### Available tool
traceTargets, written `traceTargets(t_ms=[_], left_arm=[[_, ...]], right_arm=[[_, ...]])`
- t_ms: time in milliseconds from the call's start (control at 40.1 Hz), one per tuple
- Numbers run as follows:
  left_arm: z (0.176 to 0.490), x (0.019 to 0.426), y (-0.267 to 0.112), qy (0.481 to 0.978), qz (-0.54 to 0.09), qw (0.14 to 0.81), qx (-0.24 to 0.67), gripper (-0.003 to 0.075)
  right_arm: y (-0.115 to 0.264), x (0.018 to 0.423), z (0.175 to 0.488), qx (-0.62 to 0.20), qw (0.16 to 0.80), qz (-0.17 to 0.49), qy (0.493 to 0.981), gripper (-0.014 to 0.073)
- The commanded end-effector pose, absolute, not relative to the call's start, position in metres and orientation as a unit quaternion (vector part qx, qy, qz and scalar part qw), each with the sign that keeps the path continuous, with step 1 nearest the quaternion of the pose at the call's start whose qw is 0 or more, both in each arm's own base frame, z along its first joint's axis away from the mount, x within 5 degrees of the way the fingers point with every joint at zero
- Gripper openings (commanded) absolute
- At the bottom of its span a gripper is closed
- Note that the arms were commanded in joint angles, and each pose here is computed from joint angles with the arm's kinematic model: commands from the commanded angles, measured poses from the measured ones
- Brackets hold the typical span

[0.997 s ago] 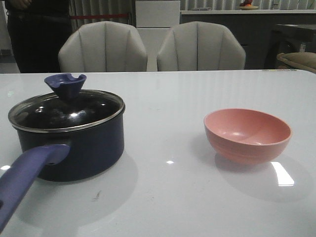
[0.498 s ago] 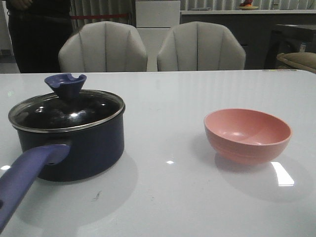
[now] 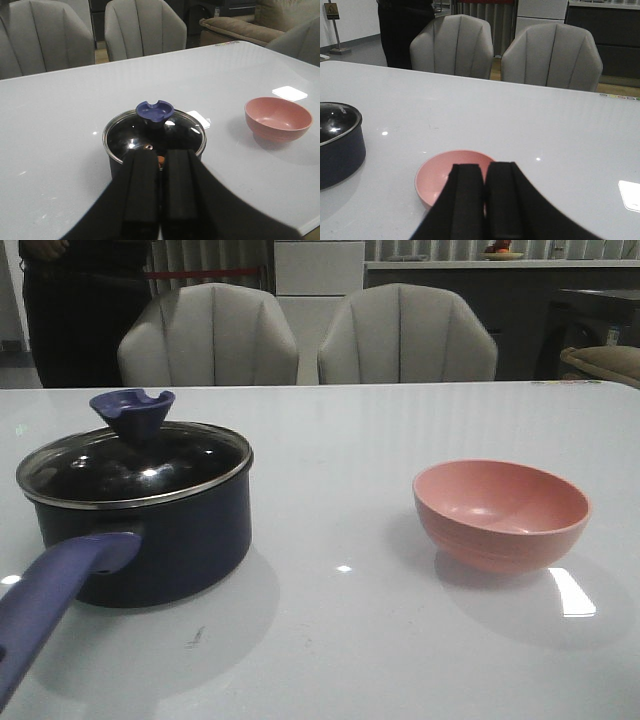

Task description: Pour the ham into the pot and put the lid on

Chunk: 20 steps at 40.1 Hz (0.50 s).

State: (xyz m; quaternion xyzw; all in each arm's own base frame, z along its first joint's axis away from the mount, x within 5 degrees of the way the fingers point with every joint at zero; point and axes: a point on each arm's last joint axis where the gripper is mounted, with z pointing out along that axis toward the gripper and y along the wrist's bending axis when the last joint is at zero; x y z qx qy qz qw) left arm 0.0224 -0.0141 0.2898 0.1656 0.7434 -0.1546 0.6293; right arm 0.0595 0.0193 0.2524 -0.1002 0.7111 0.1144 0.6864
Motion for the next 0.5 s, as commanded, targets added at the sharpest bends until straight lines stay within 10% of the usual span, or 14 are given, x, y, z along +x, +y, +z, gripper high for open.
traceTargets(t_ms=[0, 473], left_arm=[[0.304, 0.023, -0.014, 0.712, -0.170, 0.663, 0.157, 0.0116], [0.282, 0.037, -0.012, 0.706, -0.105, 0.695, 0.092, 0.0116]], right_arm=[[0.018, 0.059, 0.268, -0.095, 0.722, 0.113, 0.676, 0.0161], [0.018, 0.059, 0.268, -0.095, 0.722, 0.113, 0.676, 0.0161]])
